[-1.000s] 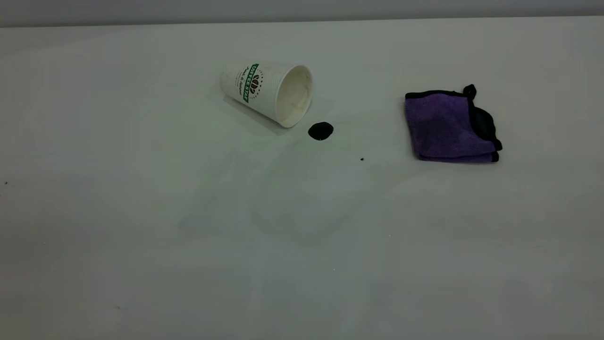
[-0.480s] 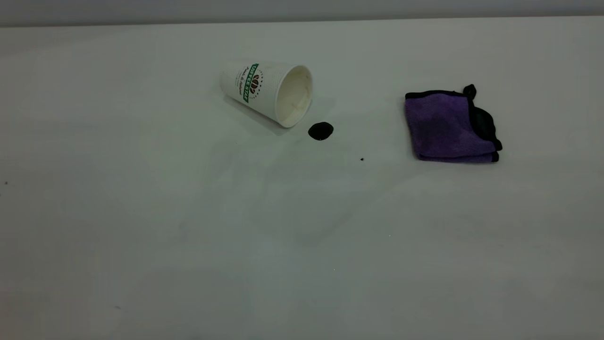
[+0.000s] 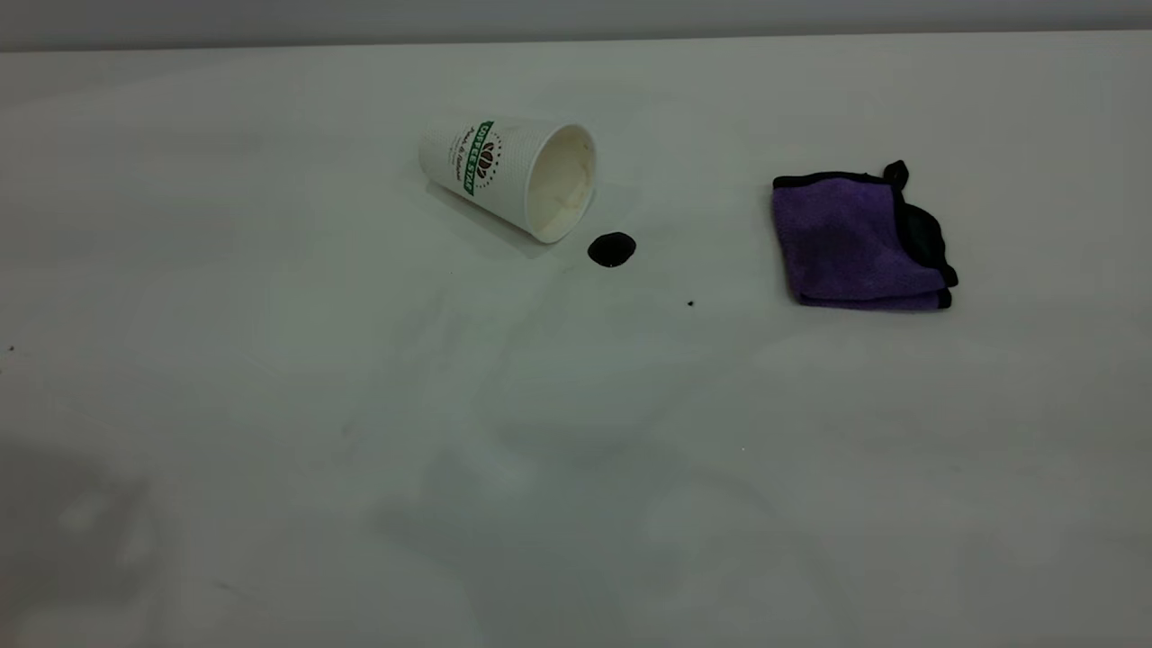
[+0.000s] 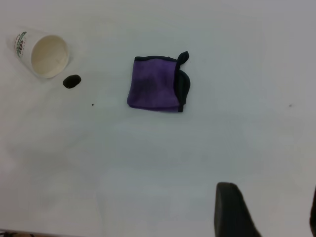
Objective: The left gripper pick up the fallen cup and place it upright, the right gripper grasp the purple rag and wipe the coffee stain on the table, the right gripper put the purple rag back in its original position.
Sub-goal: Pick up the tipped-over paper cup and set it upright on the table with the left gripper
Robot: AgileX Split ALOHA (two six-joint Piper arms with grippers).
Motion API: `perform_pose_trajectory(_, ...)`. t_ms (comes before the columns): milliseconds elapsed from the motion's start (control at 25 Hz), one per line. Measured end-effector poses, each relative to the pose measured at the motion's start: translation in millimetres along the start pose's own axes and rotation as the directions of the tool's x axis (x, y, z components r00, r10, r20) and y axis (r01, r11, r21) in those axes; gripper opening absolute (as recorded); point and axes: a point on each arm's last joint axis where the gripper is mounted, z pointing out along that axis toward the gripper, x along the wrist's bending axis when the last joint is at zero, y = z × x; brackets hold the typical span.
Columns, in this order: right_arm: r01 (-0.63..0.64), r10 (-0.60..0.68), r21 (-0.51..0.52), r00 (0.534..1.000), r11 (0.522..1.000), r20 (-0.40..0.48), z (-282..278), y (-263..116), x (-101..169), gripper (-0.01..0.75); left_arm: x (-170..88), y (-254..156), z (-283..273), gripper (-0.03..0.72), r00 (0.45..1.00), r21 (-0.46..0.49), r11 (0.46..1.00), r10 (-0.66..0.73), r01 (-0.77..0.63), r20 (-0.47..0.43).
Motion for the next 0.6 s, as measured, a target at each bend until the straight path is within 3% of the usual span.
perform_pose_trajectory(160, 0.0, 0.0, 0.0, 1.0, 1.0, 0.0, 0, 0, 0, 0.419, -13, 18, 35, 0.586, 0.993, 0.043, 0.994, 0.101, -0.104, 0.062)
perform_pose_trajectory(360, 0.0, 0.0, 0.0, 1.0, 1.0, 0.0, 0, 0, 0, 0.419, -55, 38, 86, 0.586, 0.962, 0.048, 0.969, 0.232, -0.241, 0.146)
perform_pose_trajectory(600, 0.0, 0.0, 0.0, 1.0, 1.0, 0.0, 0, 0, 0, 0.419, -112, 52, 157, 0.586, 0.902, 0.153, 0.902, 0.366, -0.404, 0.228)
